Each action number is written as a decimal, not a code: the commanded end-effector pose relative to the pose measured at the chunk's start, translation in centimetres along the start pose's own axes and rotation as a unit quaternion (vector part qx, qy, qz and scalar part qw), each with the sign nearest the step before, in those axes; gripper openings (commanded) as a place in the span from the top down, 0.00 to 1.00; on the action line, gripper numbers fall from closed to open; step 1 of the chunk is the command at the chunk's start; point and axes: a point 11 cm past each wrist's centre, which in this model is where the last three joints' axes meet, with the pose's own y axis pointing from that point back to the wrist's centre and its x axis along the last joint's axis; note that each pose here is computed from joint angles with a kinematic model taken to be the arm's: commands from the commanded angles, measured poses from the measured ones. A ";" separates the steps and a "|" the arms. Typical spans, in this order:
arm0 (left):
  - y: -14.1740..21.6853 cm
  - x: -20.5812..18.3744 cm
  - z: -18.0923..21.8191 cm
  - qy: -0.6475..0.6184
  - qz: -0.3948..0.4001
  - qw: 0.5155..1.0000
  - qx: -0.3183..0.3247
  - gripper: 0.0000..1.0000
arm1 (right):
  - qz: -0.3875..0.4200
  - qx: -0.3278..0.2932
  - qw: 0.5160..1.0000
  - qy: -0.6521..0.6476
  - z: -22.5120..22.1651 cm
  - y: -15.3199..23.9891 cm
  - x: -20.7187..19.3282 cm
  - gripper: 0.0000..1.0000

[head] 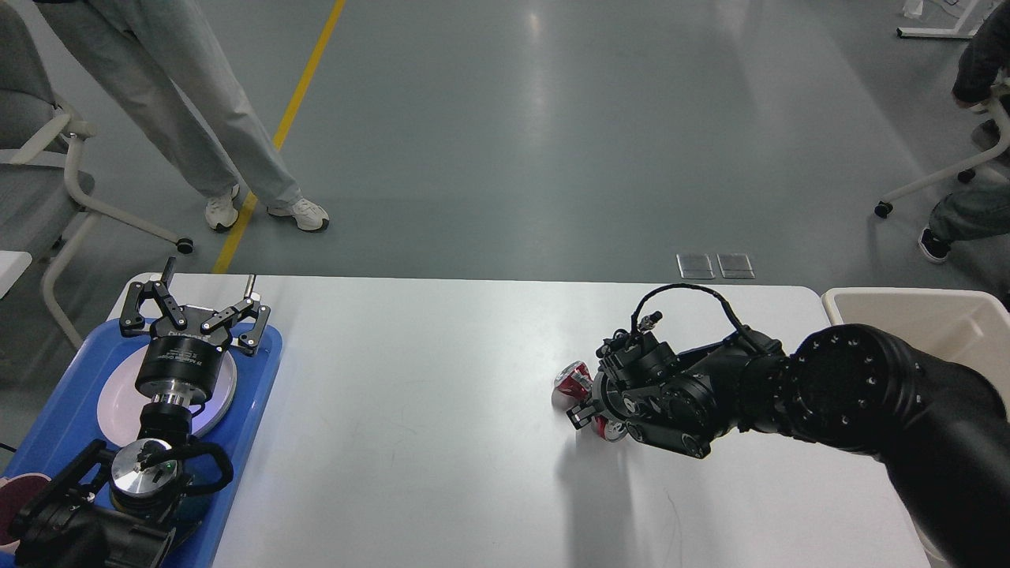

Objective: Tidy desktop
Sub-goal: 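Grasp the red snack wrapper with the right gripper, then carry the red wrapper into the white bin and release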

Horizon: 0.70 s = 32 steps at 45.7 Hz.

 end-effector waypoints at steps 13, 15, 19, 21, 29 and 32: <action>0.0 0.0 0.0 0.000 0.000 1.000 0.000 0.04 | -0.021 0.000 0.999 -0.044 0.9 1.1 0.5 1.00; 0.0 0.0 0.0 0.000 0.000 1.000 0.000 0.04 | -0.022 0.000 0.999 -0.045 0.9 1.1 0.5 1.00; 0.0 0.0 0.0 0.000 0.000 1.000 0.000 0.04 | -0.021 -0.002 0.999 -0.049 1.1 1.2 0.7 1.00; 0.0 0.0 0.0 0.000 0.000 1.000 0.000 0.04 | -0.018 -0.004 0.999 -0.048 1.3 1.5 1.2 1.00; 0.0 0.0 0.0 0.000 0.000 1.000 0.000 0.04 | -0.040 -0.002 0.993 -0.109 4.2 4.5 2.4 1.00; 0.0 0.0 0.0 0.000 0.000 1.000 0.000 0.04 | -0.064 0.006 0.987 -0.144 5.0 6.4 3.1 1.00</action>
